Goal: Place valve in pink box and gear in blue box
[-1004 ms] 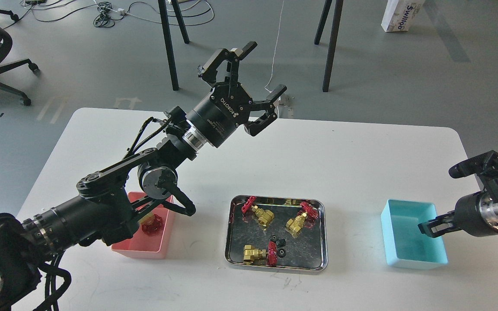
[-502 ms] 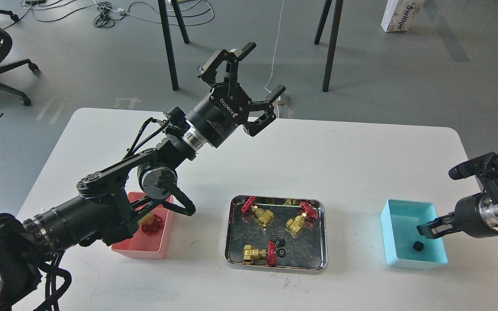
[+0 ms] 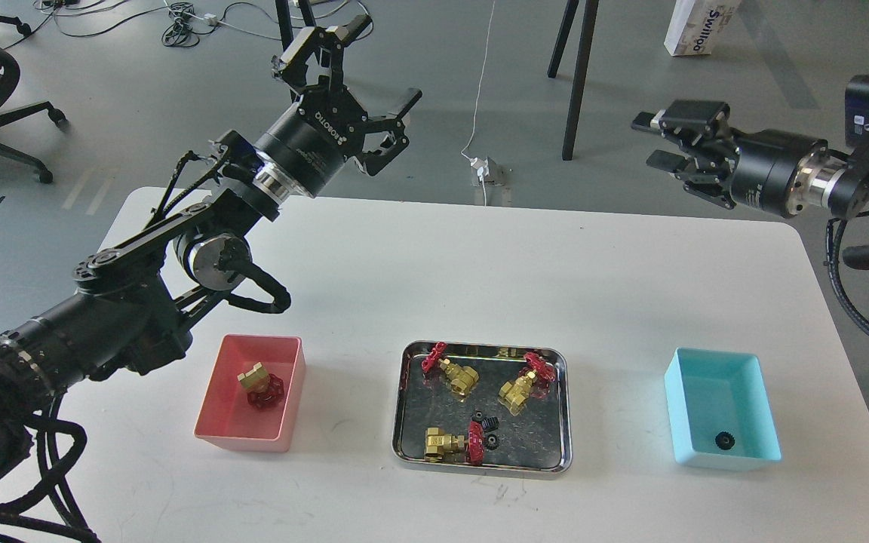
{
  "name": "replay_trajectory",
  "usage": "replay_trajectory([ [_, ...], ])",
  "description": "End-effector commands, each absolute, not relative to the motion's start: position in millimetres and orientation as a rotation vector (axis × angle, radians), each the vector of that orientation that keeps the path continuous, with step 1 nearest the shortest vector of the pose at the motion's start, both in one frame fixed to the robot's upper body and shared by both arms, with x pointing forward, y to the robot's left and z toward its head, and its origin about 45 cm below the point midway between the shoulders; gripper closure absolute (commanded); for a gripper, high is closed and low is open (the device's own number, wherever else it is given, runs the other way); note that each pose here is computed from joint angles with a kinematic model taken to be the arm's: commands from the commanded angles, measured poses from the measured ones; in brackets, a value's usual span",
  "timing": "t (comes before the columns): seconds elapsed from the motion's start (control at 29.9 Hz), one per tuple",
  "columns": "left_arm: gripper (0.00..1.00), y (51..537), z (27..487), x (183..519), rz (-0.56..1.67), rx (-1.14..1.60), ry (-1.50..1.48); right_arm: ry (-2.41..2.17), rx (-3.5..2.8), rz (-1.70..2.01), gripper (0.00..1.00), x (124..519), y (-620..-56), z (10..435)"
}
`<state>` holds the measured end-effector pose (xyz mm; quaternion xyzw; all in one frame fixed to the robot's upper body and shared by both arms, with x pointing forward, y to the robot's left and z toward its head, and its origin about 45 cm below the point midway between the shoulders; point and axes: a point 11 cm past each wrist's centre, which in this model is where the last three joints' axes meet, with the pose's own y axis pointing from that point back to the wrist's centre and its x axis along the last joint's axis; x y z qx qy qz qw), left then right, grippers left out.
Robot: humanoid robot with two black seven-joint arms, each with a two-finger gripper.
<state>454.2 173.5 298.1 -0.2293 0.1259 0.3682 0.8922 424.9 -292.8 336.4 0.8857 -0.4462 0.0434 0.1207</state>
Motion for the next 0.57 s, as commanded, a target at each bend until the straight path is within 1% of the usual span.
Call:
replay_trajectory([
  [0.0, 0.01, 217, 327, 471, 0.836, -0.448, 0.157, -1.602, 2.844, -0.144, 0.01, 439, -293, 362],
  [0.07, 0.01, 250, 324, 479, 0.921, -0.42, 0.128, -1.686, 2.952, -0.272, 0.01, 444, -302, 361],
  [0.17, 0.01, 295, 312, 489, 1.072, -0.44, 0.144, -1.717, 3.103, -0.459, 0.01, 444, -323, 350],
  [0.27, 0.01, 338, 283, 484, 1.221, -0.509, 0.232, -1.895, 3.027, -0.523, 0.01, 445, -351, 327],
  [0.33, 0.01, 343, 275, 480, 1.245, -0.542, 0.261, -1.958, 3.022, -0.544, 0.01, 447, -357, 323],
  [0.44, 0.01, 334, 267, 479, 1.239, -0.569, 0.293, -1.972, 3.07, -0.588, 0.01, 452, -346, 324],
  [0.54, 0.01, 326, 262, 479, 1.229, -0.576, 0.31, -2.029, 3.079, -0.583, 0.01, 453, -352, 326],
])
